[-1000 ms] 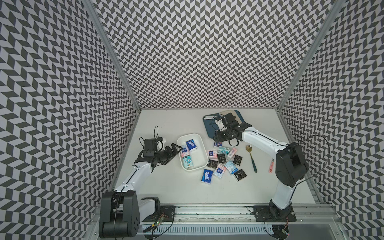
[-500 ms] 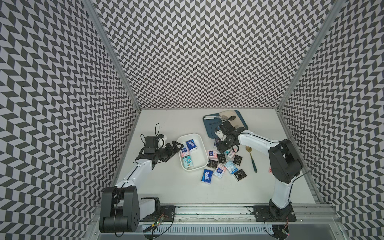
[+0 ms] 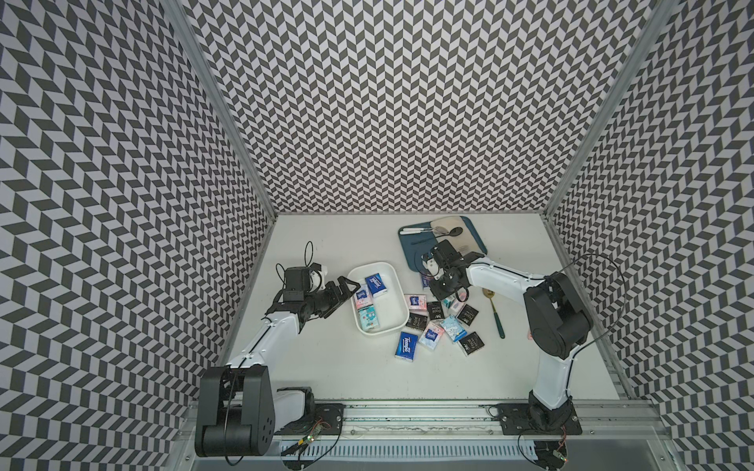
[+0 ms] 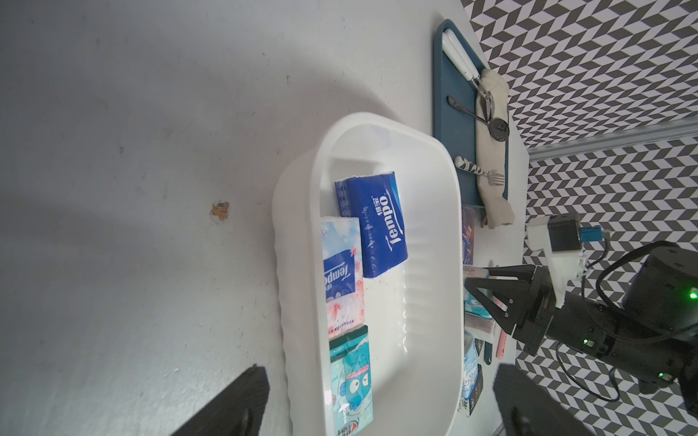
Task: Put the pocket tissues into the storage box
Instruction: Pick up the pocket tissues from the center of the board, then place the pocket tissues in the storage box.
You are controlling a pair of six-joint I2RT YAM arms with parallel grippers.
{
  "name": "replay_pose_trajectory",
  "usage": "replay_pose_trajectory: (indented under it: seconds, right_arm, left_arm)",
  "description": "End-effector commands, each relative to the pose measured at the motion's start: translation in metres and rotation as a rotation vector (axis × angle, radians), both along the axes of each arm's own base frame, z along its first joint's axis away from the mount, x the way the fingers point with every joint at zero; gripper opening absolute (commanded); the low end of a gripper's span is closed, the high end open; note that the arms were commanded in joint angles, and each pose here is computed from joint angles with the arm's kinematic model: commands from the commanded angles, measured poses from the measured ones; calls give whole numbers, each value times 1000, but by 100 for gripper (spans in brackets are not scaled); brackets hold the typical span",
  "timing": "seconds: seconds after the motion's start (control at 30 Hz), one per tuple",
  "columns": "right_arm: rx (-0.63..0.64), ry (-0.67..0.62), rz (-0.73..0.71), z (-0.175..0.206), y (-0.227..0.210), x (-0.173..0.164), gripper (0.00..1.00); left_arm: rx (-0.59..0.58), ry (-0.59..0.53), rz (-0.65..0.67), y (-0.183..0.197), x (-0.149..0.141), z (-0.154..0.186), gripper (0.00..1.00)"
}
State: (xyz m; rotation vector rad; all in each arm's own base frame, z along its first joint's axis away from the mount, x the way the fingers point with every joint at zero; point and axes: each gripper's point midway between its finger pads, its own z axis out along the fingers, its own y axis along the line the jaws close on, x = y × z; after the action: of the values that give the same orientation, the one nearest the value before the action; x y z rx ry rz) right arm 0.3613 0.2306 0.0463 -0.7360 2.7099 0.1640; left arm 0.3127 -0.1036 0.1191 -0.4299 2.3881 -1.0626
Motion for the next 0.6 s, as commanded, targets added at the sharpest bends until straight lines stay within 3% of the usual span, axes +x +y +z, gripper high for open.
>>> replay_pose_trajectory:
  seconds: [0.0,0.43,0.57]
  right_arm:
    - [16,-30,-43,12,-5,1,20]
    - [95,-113,-131,90,-10,15,7]
    - [220,-85,-155,112,6,10,5]
  left_arm:
    - [9,-32,-5,0,4,7,99]
    - [-12,-22,1,-1,5,5,99]
    - [-17,-12,5,-1,7,1,99]
